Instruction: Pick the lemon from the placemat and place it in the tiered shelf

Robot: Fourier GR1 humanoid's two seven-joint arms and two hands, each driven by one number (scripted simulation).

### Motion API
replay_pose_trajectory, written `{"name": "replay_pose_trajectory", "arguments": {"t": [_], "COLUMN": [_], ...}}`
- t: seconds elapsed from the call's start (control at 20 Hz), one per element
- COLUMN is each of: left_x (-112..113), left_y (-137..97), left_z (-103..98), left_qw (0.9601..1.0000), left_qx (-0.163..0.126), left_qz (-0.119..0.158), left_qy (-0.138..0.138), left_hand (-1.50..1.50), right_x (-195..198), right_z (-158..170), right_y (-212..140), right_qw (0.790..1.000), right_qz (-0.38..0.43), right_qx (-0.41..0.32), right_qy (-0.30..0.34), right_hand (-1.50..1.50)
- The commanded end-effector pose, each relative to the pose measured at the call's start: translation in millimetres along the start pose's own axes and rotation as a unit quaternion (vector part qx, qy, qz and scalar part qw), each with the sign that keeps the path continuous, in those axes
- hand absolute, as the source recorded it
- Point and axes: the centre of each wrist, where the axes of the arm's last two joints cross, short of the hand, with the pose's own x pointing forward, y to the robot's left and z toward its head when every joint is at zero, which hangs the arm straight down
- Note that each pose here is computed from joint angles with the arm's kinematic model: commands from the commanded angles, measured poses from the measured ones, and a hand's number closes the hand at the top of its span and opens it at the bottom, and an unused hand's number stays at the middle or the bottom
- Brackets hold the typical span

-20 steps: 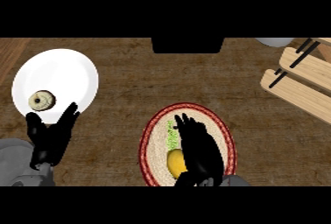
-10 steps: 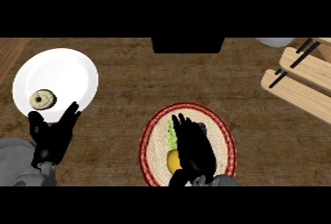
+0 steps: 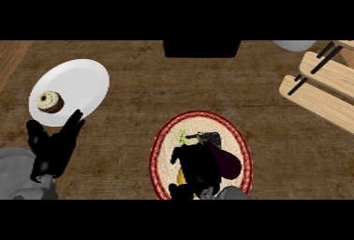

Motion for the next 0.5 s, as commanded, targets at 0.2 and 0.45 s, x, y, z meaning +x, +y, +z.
{"name": "replay_pose_trajectory", "arguments": {"t": [0.2,0.45], "left_x": [-11.6,-10.1], "left_y": [-14.9,-10.6], "left_z": [-8.6,0.0], "left_qw": [0.9997,0.9997], "left_qx": [-0.003,-0.005], "left_qz": [0.008,0.009], "left_qy": [0.025,0.023], "left_hand": [0.0,0.0], "right_x": [16.1,9.6], "right_z": [18.2,27.8], "right_y": [10.1,-19.5], "right_qw": [0.999,0.994], "right_qz": [-0.021,-0.048], "right_qx": [0.002,-0.082], "right_qy": [-0.048,-0.046], "right_hand": [1.5,1.5]}}
